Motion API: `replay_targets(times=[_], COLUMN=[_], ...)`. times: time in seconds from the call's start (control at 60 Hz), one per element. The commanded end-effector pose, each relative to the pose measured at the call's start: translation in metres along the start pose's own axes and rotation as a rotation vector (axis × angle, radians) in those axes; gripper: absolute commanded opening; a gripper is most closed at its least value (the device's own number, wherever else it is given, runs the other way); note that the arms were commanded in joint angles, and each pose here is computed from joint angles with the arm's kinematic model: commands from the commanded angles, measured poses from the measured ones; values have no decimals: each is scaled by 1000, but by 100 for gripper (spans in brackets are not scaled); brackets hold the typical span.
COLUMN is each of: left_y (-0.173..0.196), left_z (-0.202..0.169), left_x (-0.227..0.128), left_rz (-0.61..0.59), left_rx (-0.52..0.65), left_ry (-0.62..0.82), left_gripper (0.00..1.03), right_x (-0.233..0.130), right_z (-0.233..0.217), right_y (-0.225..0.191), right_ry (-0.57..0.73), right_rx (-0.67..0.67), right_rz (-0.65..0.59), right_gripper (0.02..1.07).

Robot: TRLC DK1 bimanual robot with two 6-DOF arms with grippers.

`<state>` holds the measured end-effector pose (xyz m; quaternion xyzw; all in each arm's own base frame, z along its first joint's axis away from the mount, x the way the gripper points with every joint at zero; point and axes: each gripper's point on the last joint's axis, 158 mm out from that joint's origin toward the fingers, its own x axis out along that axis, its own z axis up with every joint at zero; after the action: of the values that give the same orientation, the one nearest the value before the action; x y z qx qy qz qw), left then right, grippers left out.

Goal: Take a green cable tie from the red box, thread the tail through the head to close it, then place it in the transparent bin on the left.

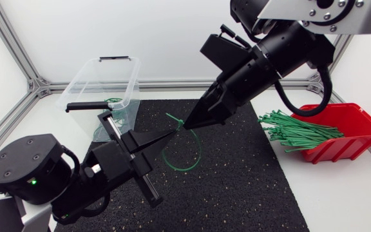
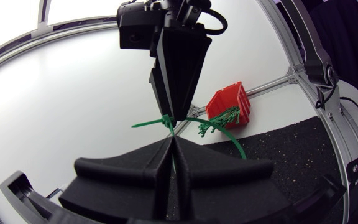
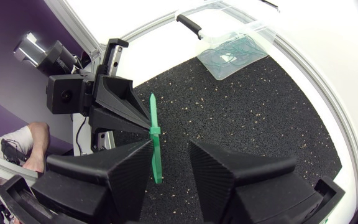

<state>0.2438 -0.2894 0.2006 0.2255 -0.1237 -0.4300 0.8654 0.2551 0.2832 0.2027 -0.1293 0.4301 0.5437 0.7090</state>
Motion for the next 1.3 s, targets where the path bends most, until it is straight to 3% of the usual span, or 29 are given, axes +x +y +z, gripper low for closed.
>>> replay_targets(times=[0.0, 0.6, 1.283], left_y=[2, 5, 4], left_z=[12, 9, 10], left_x=[-2, -3, -20], left_rz=[-3, -51, -305], left_rx=[7, -41, -241], left_ry=[-39, -20, 1], left_gripper=[4, 4, 4], right_x=[-5, -16, 18], right_z=[-6, -7, -22], right_y=[-10, -12, -41], right_ry=[-4, -28, 20], right_rx=[13, 12, 53], right_rz=[-40, -68, -68], right_gripper=[53, 57, 61])
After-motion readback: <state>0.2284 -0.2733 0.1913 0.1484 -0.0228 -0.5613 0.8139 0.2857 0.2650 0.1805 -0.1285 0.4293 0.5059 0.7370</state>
